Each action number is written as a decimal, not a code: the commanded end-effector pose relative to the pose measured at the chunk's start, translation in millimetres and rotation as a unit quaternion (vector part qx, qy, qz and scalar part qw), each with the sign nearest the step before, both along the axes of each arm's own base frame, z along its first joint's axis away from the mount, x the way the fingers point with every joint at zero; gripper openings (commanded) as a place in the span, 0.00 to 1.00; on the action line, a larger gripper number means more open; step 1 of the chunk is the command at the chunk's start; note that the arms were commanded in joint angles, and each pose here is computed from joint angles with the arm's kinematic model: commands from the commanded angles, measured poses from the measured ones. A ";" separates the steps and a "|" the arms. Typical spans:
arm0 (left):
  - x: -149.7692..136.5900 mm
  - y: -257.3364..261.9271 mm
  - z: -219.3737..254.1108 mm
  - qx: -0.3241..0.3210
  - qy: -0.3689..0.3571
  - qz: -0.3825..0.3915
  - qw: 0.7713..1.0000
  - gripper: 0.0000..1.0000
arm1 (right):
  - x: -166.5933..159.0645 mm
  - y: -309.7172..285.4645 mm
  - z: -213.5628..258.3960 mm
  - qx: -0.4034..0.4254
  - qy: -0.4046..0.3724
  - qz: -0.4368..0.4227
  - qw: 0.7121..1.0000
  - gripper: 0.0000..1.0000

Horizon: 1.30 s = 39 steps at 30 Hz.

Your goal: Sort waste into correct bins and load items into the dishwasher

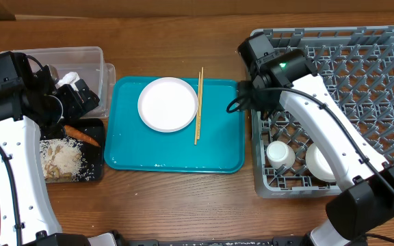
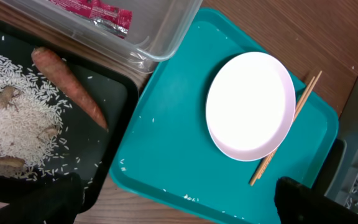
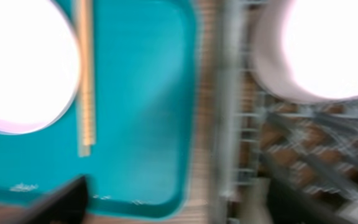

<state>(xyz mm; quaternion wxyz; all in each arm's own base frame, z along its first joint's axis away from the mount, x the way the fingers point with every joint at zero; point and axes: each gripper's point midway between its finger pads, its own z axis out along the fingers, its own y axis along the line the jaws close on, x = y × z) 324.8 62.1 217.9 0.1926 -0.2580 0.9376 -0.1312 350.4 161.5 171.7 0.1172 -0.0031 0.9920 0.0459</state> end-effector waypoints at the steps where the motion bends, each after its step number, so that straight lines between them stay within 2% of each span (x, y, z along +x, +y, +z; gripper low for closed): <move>1: 1.7 3.2 5.3 0.007 -0.008 0.000 1.000 1.00 | -2.6 43.4 6.6 0.118 0.015 0.034 0.992 1.00; 2: 1.8 3.2 5.3 0.007 -0.008 0.000 1.000 1.00 | -0.5 47.8 5.6 0.127 0.011 0.038 0.991 0.94; 4: 1.8 3.2 5.3 0.007 -0.008 0.000 1.000 1.00 | 4.2 62.7 -4.9 0.138 -0.005 0.050 0.989 0.68; 5: 1.8 3.2 5.3 0.007 -0.008 0.000 1.000 1.00 | 4.6 69.5 -9.8 0.141 -0.012 0.058 0.988 0.61; 6: 1.8 3.2 5.3 0.007 -0.008 0.000 1.000 1.00 | 4.8 73.6 -12.8 0.142 -0.015 0.063 0.988 0.57; 10: 1.8 3.2 5.3 0.007 -0.008 0.000 1.000 1.00 | 14.8 94.1 -34.4 0.130 -0.069 0.080 0.986 0.51; 12: 1.8 3.2 5.3 0.007 -0.008 0.000 1.000 1.00 | 27.4 98.2 -42.2 0.110 -0.117 0.058 0.985 0.47; 15: 1.8 3.2 5.3 0.007 -0.008 0.000 1.000 1.00 | 43.7 96.7 -48.3 0.088 -0.170 0.029 0.981 0.47; 21: 1.7 3.2 5.3 0.007 -0.008 0.000 1.000 1.00 | 71.2 108.5 -56.5 0.106 -0.225 0.019 0.968 0.47; 26: 1.7 3.2 5.3 0.007 -0.008 0.000 1.000 1.00 | 87.4 117.5 -93.5 0.102 -0.227 0.017 0.968 0.47; 29: 1.8 3.2 5.3 0.007 -0.008 0.000 1.000 1.00 | 86.3 120.5 -106.6 0.103 -0.215 0.022 0.971 0.45; 32: 1.8 3.2 5.3 0.007 -0.008 0.000 1.000 1.00 | 67.7 136.1 -113.8 0.146 -0.166 0.049 0.974 0.40; 33: 1.8 3.2 5.3 0.007 -0.008 0.000 1.000 1.00 | 59.4 135.1 -119.6 0.151 -0.140 0.031 0.978 0.40; 39: 1.8 3.2 5.3 0.007 -0.008 0.000 1.000 1.00 | 42.7 138.6 -129.2 0.140 -0.112 0.035 0.983 0.37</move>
